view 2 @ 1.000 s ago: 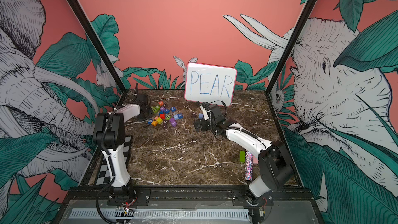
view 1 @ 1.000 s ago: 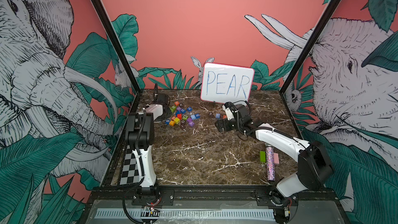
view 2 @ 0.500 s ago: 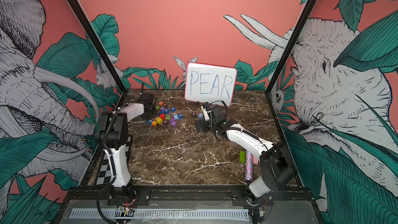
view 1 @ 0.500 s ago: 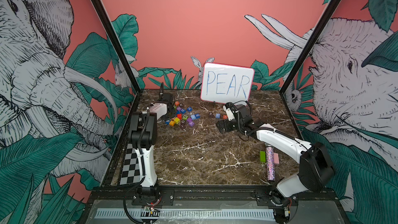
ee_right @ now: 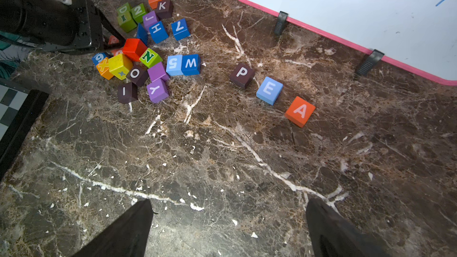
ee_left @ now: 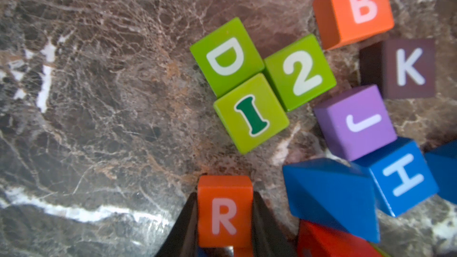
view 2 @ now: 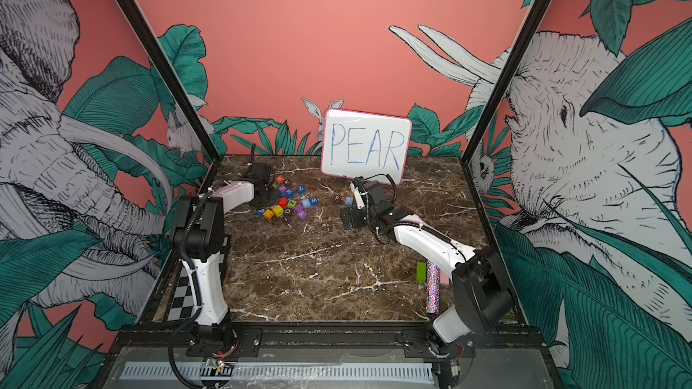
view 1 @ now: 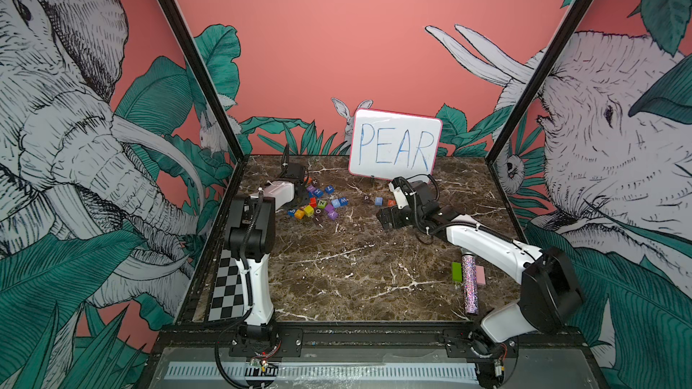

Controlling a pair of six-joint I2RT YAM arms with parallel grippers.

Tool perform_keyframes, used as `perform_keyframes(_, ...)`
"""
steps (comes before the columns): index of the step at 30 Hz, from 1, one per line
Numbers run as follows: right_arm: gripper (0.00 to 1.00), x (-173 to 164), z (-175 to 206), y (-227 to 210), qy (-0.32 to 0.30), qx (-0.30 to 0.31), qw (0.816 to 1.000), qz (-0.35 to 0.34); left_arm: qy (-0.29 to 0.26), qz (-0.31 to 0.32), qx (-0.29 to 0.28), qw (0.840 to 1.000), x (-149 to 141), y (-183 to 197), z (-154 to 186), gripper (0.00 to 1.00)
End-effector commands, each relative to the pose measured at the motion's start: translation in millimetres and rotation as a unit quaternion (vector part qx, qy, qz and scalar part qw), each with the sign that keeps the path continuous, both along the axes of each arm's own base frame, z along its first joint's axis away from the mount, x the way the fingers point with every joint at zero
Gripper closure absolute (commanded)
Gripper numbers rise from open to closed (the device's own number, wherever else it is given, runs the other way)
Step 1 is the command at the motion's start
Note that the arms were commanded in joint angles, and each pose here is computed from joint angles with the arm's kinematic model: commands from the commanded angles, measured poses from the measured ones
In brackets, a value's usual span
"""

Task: Spell the uppercase word “pear” with letter blocks
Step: Pick up the letter block from the center of the board, then place the letter block at the center of the board.

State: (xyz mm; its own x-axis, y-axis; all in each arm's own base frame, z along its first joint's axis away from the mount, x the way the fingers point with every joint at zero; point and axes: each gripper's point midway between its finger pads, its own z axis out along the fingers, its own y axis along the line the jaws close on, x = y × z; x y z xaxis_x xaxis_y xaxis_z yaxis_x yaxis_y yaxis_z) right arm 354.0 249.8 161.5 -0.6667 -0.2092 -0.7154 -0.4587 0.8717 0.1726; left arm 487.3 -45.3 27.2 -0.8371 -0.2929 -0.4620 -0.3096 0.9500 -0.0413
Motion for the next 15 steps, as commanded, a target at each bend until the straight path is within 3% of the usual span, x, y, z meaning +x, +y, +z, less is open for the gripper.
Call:
perform_keyframes(1, 0.01, 13, 22, 2, -0.033, 0.017, 0.999, -0.013, 0.054, -0.013, 0.011, 0.998, -27, 3, -15, 0.7)
perform_keyframes(10, 0.01, 20, 31, 9, -0.037, 0.017, 0.999, -0.006, 0.053, -0.007, -0.011, 0.998, -32, -2, -16, 0.7)
perform_keyframes(15, 0.01, 34, 25, 0, -0.045, -0.022, 0.999, -0.01, 0.049, -0.001, -0.004, 0.999, -30, 0, -6, 0.71)
